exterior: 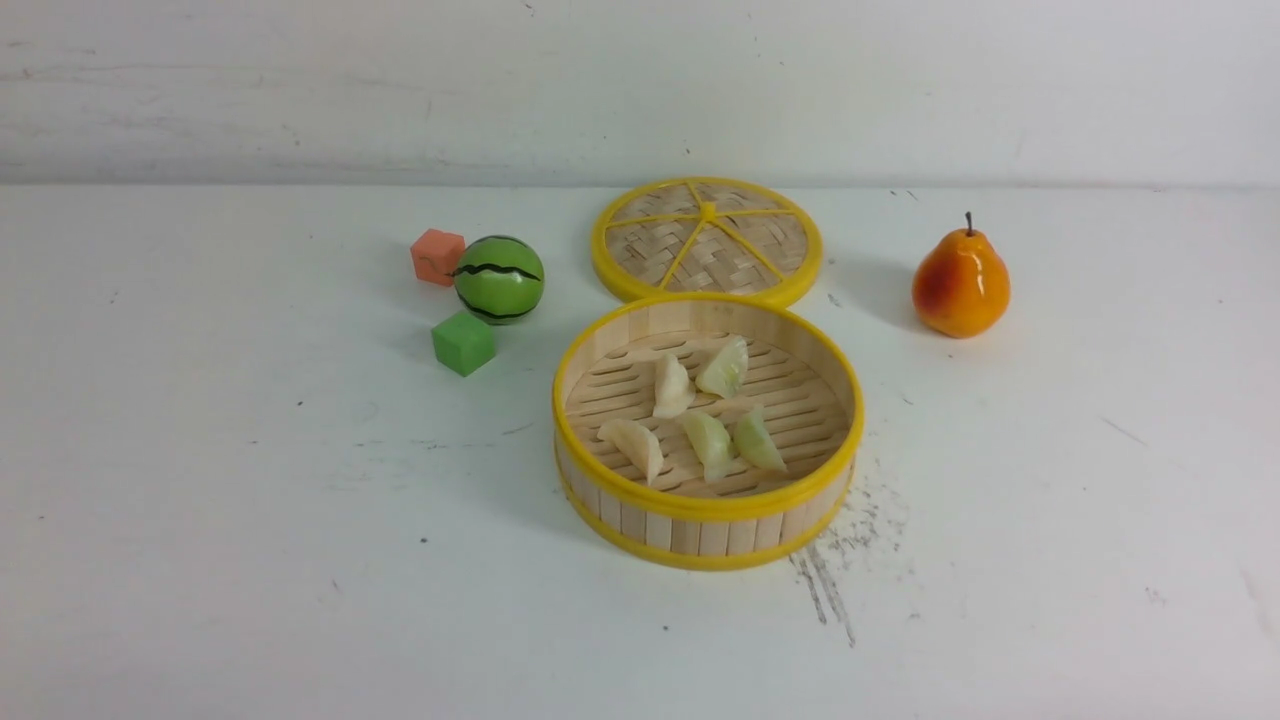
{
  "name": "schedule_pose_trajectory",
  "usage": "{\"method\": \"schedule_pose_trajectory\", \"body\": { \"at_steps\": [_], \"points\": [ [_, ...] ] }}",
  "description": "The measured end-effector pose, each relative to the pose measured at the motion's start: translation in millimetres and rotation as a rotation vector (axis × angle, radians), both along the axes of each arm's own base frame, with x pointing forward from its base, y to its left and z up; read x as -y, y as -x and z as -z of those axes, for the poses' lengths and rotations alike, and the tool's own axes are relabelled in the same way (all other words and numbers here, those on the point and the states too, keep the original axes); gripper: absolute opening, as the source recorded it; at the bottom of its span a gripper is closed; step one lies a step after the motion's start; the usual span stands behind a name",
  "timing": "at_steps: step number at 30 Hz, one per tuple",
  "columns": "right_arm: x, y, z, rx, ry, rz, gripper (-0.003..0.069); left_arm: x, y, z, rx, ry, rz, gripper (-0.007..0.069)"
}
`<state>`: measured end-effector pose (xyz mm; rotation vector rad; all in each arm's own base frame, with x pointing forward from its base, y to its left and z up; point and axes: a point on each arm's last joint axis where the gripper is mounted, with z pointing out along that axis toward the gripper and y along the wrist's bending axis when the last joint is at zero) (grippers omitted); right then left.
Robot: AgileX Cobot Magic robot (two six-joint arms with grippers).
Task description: Put the dumplings into the steamer on the white table.
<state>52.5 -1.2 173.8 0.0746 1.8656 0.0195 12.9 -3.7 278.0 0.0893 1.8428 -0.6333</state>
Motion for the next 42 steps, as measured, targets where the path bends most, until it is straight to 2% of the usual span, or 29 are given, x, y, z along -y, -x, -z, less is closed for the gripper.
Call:
{"method": "schedule_pose_trajectory", "body": {
  "at_steps": [19,25,28,33,42],
  "points": [
    [0.0,0.0,0.0,0.0,0.0,0.0,-0.0012,0.2,-0.2,-1.2,0.011,0.006,0.001,0.0148],
    [0.0,0.0,0.0,0.0,0.0,0.0,-0.0012,4.1,-4.5,-17.3,0.218,0.125,0.013,0.0151],
    [0.0,0.0,0.0,0.0,0.0,0.0,-0.0012,8.4,-9.4,-18.8,0.338,0.24,0.002,0.0151],
    [0.0,0.0,0.0,0.0,0.0,0.0,-0.0008,9.7,-21.8,0.6,0.439,0.304,-0.119,0.0154],
    [0.0,0.0,0.0,0.0,0.0,0.0,-0.0001,1.1,-39.5,53.9,0.344,0.156,-0.4,0.0143]
  ]
}}
